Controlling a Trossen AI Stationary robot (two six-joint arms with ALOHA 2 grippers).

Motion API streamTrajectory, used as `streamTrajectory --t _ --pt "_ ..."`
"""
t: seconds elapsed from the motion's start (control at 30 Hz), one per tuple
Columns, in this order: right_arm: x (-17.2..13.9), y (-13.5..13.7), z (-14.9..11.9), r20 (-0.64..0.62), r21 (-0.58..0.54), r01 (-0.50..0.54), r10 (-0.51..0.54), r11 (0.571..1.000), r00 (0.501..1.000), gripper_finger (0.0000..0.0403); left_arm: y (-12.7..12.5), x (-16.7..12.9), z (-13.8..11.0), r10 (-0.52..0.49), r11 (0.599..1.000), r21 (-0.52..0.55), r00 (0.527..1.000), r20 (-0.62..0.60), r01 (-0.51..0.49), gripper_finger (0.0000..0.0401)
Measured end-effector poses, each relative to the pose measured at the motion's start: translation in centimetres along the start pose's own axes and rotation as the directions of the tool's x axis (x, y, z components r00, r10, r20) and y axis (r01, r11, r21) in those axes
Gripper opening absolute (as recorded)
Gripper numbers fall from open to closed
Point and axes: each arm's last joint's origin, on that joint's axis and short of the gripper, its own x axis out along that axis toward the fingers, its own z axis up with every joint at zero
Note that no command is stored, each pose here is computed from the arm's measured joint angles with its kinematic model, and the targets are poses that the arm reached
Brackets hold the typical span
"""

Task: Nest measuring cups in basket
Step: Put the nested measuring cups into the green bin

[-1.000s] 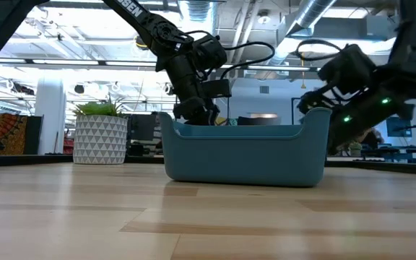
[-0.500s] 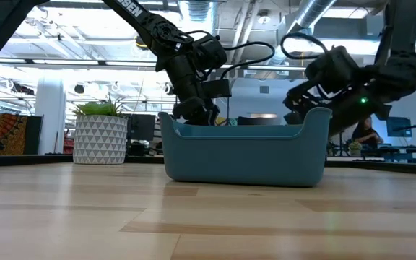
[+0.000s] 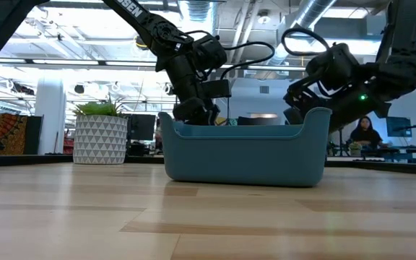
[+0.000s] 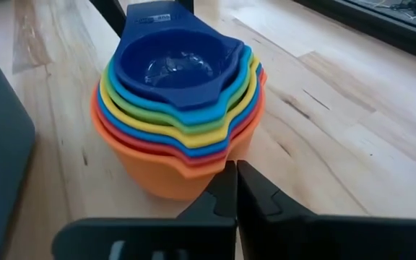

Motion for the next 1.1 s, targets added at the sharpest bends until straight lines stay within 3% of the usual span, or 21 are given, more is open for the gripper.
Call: streamTrajectory --t 0.83,1.1 --pt "0.0 0.1 0.4 0.041 0.005 -0.003 0.003 1.0 0.999 0.0016 0.7 -1.4 2.0 0.06 0.998 0.036 0.998 -0.016 -0.06 0.0158" --pt "-1.3 0.2 2.8 0.131 0.021 -0.029 0.026 0.999 0.991 0.0011 0.9 -1.9 2.6 0.072 0.997 0.025 0.997 -0.01 -0.071 0.0157"
